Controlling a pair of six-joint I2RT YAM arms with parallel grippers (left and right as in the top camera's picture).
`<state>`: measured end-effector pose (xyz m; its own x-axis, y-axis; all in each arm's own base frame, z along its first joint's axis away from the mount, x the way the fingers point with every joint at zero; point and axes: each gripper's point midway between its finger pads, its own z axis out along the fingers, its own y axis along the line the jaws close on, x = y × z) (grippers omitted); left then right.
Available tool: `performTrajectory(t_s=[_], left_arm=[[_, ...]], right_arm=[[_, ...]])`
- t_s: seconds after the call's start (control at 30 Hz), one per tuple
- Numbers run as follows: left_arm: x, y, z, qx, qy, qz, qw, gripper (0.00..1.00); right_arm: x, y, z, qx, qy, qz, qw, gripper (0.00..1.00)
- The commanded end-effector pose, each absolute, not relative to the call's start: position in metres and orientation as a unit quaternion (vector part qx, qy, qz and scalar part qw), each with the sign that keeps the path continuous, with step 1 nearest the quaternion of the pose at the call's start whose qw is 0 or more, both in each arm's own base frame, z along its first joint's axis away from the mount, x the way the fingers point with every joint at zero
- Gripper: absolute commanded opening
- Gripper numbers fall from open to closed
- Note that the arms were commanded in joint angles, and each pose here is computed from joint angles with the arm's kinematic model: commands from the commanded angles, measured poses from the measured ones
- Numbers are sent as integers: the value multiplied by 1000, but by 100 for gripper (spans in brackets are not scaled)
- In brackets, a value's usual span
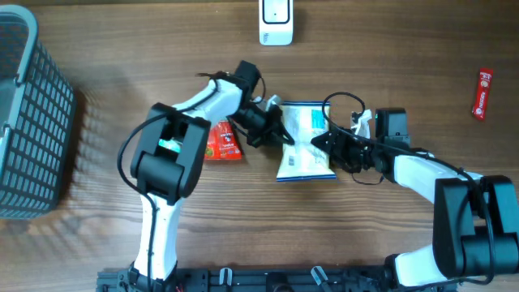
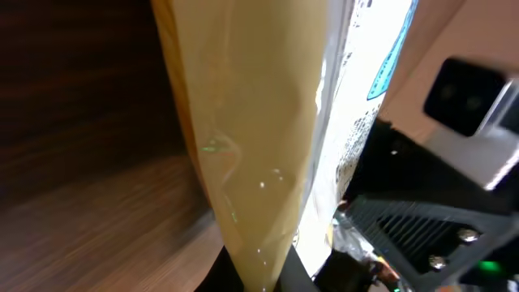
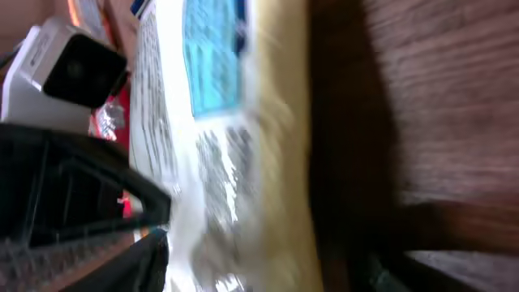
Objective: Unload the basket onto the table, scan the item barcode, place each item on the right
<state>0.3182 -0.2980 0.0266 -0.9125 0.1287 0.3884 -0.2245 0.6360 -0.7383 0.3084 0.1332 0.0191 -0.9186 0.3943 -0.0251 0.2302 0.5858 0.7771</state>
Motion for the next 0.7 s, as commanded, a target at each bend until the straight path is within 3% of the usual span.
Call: performTrajectory(t_s=[0.0, 0.2, 0.67], left_arm=[[319, -299, 39, 52, -849, 470, 238, 4], [316, -302, 44, 50, -840, 480, 247, 4], [298, -293, 63, 15, -811, 521, 266, 4]], right_arm=[[294, 139, 13, 181, 881, 432, 69, 77], [296, 144, 13, 180, 882, 429, 73, 81], [300, 165, 35, 161, 856, 488, 66, 80]])
